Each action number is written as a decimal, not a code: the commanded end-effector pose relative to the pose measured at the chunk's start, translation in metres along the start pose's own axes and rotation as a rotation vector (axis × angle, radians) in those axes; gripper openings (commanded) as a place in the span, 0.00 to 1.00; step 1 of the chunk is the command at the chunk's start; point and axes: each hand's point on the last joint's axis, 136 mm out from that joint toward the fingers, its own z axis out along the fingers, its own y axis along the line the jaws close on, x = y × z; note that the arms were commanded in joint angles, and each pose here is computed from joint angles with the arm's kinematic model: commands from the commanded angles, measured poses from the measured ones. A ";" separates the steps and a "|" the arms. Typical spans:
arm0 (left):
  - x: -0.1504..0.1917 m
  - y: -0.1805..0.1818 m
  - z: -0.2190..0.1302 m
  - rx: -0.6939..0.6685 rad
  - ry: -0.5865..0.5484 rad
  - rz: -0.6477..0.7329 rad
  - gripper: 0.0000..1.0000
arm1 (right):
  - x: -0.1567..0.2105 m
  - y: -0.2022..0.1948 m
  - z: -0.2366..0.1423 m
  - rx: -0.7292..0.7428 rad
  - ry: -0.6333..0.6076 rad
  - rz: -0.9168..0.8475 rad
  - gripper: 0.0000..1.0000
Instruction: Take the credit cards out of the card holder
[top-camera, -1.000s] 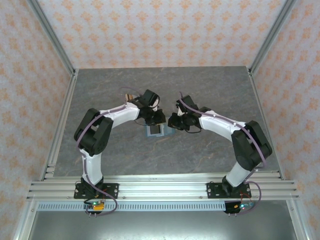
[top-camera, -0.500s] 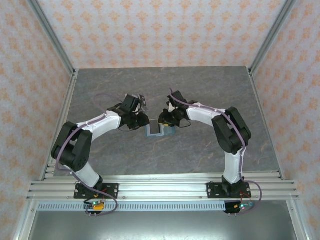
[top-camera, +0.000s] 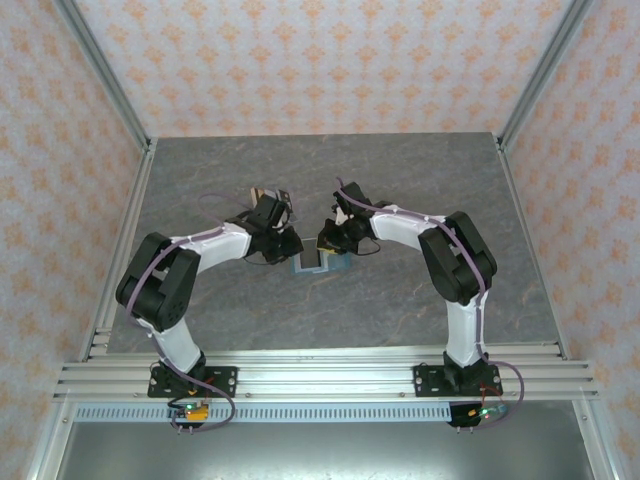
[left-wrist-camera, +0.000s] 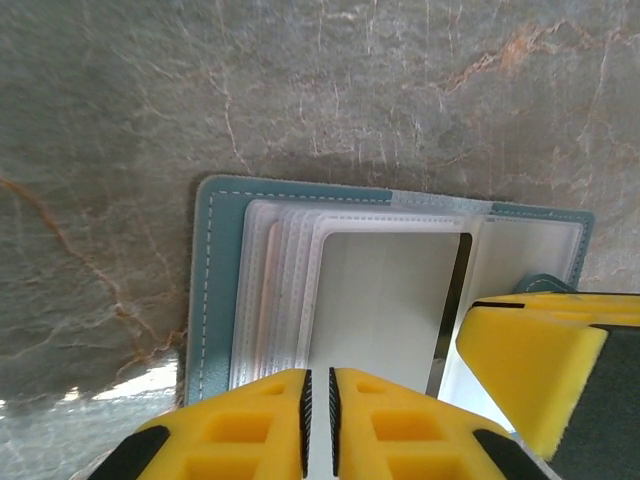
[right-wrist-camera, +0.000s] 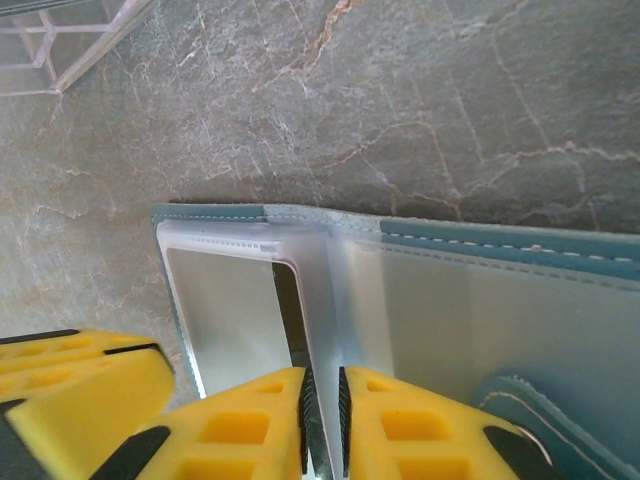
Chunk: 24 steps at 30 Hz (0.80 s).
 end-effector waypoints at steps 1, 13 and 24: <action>-0.004 -0.011 0.005 0.017 -0.005 0.010 0.13 | 0.002 0.000 0.006 -0.001 0.024 0.004 0.18; 0.001 0.012 0.013 -0.082 0.011 -0.013 0.07 | 0.005 -0.003 0.010 -0.010 0.044 -0.002 0.17; 0.010 0.023 0.021 -0.116 0.042 -0.021 0.06 | 0.008 0.006 0.012 -0.065 0.057 -0.018 0.14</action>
